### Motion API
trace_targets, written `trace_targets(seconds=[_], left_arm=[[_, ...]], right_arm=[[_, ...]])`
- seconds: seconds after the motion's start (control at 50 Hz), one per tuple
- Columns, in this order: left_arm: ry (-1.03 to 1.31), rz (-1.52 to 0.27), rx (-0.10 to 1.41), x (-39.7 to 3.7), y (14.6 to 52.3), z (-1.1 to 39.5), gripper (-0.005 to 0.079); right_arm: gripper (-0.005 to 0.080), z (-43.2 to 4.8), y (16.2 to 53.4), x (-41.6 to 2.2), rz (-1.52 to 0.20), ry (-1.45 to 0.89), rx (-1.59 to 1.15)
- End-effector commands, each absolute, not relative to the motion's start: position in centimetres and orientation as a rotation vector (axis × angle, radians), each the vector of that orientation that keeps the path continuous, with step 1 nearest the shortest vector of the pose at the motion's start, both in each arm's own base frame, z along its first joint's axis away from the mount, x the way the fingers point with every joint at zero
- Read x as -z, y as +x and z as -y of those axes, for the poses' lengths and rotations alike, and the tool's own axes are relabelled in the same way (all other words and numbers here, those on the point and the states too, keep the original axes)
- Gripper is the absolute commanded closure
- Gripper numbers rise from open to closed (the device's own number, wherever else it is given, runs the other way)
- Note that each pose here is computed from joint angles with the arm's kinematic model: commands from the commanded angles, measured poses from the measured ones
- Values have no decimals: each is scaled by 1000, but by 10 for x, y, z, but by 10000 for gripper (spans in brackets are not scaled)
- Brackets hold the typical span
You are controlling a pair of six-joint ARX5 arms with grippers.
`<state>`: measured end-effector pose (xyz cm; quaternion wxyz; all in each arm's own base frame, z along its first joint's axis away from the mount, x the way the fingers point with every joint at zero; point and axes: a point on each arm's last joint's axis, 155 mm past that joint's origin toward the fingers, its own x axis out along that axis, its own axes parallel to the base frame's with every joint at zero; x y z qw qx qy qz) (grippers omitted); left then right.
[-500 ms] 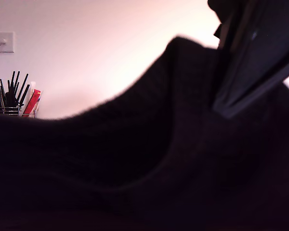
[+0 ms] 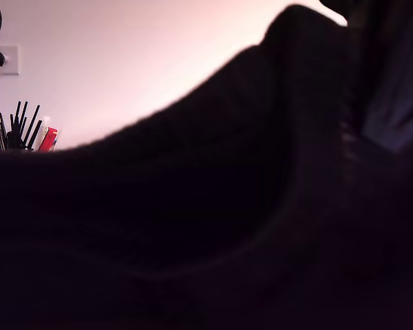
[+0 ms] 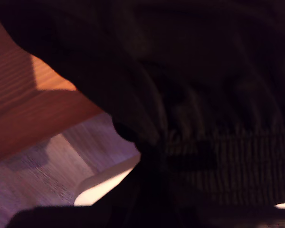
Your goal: Fold the shorts in front of you. After folding it, place it to the left side.
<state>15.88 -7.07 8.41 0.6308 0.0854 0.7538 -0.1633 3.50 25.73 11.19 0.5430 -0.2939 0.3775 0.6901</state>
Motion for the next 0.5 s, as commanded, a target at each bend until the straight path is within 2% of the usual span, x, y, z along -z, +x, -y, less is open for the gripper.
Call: trace_targets(seconds=[0.0, 0.48], left_arm=[[220, -1711, 350, -85, 164, 65, 763], [235, -1596, 363, -106, 194, 71, 763]], right_arm=[[765, -252, 30, -113, -913, -691, -1646], [765, -254, 53, -116, -897, -639, -1579]])
